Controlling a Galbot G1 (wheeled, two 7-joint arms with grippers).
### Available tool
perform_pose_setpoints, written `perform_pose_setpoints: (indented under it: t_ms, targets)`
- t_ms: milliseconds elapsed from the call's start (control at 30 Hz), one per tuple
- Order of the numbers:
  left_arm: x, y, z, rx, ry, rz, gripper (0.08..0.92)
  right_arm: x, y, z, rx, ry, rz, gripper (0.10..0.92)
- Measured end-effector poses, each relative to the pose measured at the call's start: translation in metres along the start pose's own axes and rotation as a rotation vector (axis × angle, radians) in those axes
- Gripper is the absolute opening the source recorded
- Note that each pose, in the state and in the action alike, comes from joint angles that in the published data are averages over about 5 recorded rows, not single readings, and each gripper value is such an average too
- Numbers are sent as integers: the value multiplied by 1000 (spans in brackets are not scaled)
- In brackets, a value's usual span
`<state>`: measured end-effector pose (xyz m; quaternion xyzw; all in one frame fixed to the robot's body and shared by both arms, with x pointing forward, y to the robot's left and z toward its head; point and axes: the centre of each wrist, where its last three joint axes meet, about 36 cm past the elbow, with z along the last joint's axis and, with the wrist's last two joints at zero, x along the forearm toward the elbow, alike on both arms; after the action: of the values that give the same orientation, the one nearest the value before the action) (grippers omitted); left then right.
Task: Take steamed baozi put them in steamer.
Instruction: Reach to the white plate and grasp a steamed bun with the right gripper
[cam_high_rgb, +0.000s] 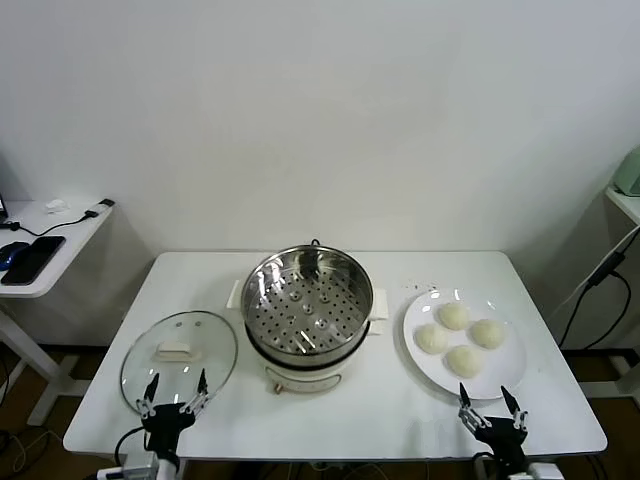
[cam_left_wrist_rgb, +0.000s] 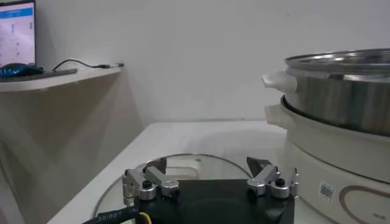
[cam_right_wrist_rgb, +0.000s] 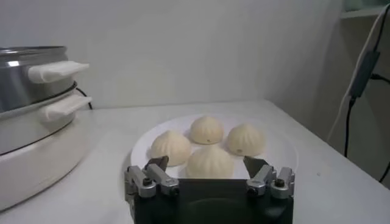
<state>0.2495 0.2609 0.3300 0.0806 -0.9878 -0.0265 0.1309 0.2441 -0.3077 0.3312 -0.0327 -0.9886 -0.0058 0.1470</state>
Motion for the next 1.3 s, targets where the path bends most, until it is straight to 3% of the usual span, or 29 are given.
perform_pose_setpoints:
  t_ms: [267, 600, 1000, 1300]
  targets:
    - [0, -1, -2, 1, -1, 2, 823, -27, -16, -33, 76, -42, -14, 823]
    - [1, 0, -6, 8, -10, 12, 823, -112, -53, -107, 293, -40, -117, 823]
    - [0, 0, -8, 10, -18, 18, 823, -211, -108, -204, 775, 91, -521, 823]
    - [2, 0, -6, 13, -14, 17, 823, -276, -116, -268, 1084, 295, -843, 823]
